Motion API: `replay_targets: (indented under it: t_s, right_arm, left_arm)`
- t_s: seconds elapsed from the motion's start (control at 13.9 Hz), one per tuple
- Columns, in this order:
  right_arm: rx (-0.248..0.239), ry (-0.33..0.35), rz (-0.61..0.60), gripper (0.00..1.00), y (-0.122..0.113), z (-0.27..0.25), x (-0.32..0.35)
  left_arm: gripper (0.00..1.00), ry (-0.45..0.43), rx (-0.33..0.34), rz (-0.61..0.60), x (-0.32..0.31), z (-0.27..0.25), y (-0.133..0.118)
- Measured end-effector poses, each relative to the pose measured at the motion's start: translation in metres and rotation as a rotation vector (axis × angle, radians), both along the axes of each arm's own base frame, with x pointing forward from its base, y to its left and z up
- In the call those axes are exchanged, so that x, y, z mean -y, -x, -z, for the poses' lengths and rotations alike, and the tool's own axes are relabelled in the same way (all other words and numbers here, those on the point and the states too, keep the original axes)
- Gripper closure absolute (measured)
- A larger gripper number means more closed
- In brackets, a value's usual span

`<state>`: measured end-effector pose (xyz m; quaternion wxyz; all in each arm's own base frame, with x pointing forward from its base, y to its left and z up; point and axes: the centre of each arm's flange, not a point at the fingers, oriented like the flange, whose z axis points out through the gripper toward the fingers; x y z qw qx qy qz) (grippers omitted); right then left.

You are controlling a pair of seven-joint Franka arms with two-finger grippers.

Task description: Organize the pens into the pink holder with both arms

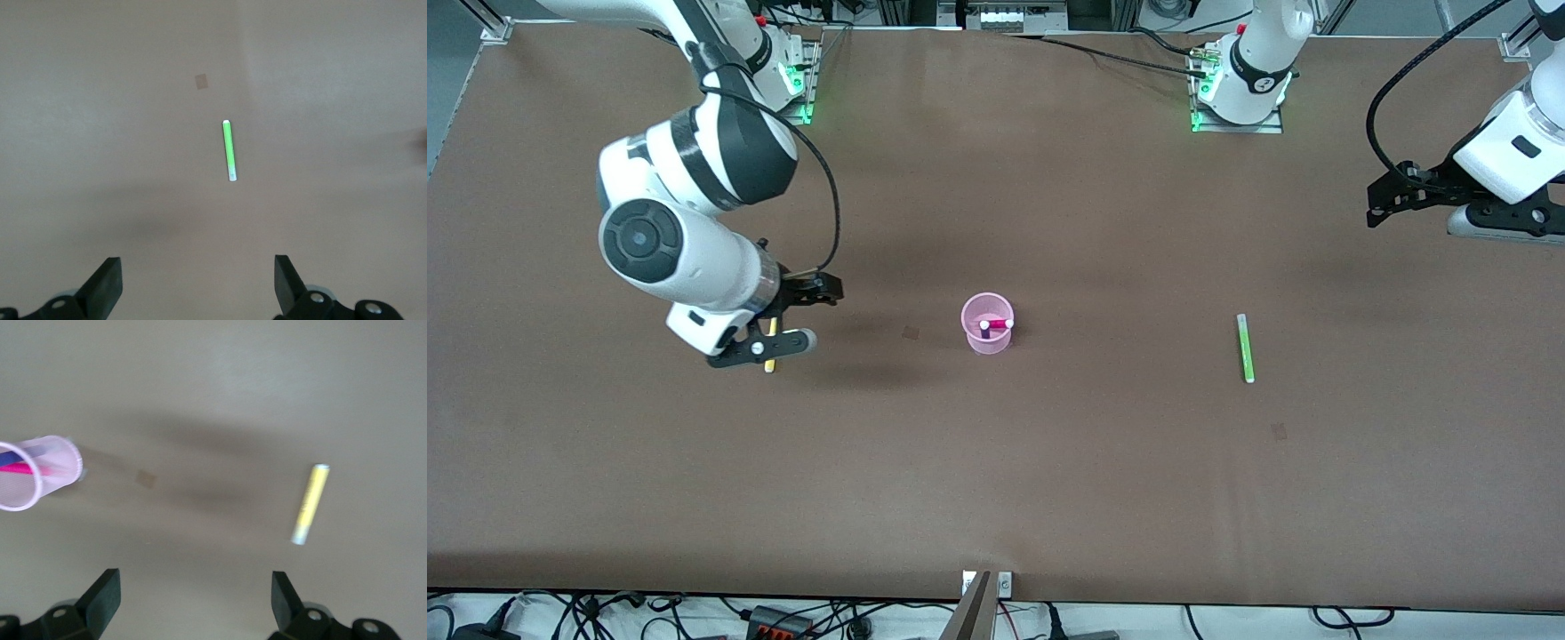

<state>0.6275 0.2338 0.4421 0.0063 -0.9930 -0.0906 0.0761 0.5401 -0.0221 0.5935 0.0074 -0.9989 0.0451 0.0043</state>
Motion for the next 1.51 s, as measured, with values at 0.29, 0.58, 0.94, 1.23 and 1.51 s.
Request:
replay_targets:
  t_s: [0.29, 0.58, 0.94, 1.23, 1.51]
  right_arm:
    - [0.039, 0.039, 0.068, 0.00, -0.009, -0.035, 0.044]
    - [0.064, 0.052, 0.115, 0.00, -0.012, -0.052, 0.072]
    - [0.112, 0.049, 0.208, 0.00, -0.016, -0.084, 0.130]
    - [0.151, 0.049, 0.303, 0.00, -0.014, -0.112, 0.189]
    - [0.146, 0.020, 0.314, 0.00, -0.002, -0.134, 0.252]
  left_arm:
    - [0.00, 0.000, -0.001, 0.000, 0.000, 0.000, 0.000]
    - [0.00, 0.000, -0.001, 0.000, 0.000, 0.000, 0.000]
    - [0.00, 0.000, -0.001, 0.000, 0.000, 0.000, 0.000]
    - [0.00, 0.000, -0.002, 0.000, 0.000, 0.000, 0.000]
    - [0.00, 0.000, -0.002, 0.000, 0.000, 0.000, 0.000]
